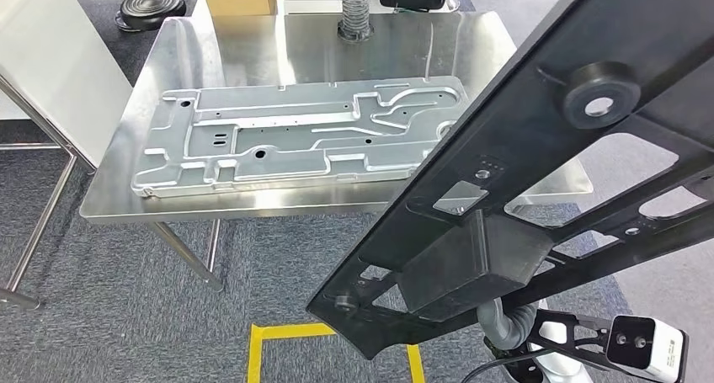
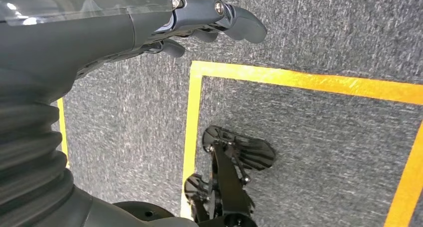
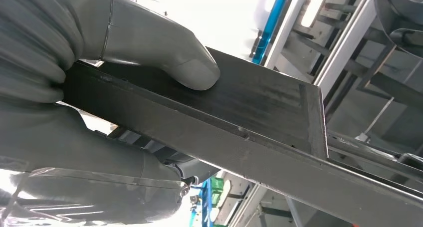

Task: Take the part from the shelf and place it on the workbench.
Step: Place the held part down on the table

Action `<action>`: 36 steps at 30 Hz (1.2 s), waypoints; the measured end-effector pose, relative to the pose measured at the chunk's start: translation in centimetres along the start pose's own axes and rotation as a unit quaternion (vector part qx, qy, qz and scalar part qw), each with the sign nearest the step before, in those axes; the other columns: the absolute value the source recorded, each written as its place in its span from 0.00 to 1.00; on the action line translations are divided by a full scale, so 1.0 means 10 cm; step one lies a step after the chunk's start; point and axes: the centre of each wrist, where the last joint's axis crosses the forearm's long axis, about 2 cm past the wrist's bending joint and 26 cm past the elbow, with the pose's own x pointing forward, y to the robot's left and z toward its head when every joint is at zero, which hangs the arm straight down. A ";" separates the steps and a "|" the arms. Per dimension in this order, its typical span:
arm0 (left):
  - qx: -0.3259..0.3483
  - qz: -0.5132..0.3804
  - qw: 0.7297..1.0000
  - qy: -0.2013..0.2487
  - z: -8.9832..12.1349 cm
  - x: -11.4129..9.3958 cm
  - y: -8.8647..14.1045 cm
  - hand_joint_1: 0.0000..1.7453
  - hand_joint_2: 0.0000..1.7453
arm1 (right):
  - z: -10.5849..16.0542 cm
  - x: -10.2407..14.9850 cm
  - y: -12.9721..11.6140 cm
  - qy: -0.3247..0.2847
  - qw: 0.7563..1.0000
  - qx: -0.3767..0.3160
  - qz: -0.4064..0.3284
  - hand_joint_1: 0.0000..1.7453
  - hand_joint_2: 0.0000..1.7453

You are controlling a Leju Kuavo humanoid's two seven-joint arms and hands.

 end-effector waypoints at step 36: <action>0.017 0.013 1.000 0.015 0.02 -0.04 0.02 0.00 1.00 | -0.03 0.05 -0.03 -0.015 1.000 0.003 0.010 1.00 1.00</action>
